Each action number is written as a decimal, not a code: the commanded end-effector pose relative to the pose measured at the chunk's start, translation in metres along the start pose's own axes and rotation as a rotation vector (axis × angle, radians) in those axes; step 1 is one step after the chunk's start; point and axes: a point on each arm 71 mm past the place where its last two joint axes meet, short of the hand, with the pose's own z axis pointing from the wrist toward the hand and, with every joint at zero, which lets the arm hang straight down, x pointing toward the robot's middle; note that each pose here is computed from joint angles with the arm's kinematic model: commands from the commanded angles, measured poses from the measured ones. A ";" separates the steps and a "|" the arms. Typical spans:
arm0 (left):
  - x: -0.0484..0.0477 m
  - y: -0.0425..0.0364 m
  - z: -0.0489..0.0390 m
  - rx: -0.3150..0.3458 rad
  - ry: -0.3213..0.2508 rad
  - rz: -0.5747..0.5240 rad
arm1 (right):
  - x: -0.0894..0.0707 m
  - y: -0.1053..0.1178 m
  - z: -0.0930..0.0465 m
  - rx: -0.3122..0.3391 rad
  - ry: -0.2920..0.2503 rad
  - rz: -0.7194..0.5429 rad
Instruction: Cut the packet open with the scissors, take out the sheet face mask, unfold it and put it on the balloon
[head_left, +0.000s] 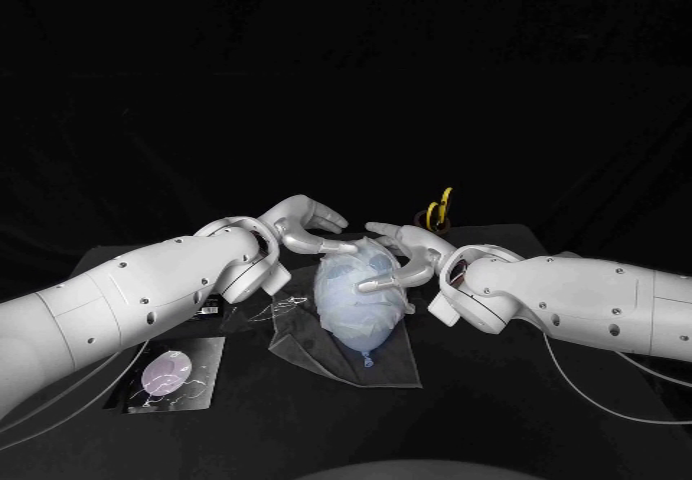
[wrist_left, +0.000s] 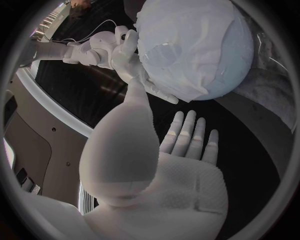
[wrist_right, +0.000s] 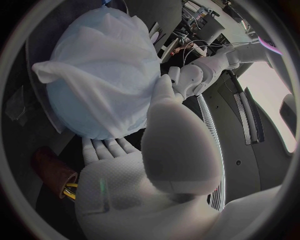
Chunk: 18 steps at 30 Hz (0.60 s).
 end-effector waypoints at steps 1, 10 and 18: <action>0.0047 -0.0016 0.0015 -0.003 0.058 0.055 | 0.003 -0.001 0.000 0.004 0.025 -0.024; 0.0063 -0.0029 0.0070 -0.020 0.038 0.074 | 0.003 0.000 -0.001 0.008 0.025 -0.030; 0.0016 0.0010 0.0120 -0.055 -0.010 0.074 | 0.005 0.001 -0.001 0.008 0.031 -0.034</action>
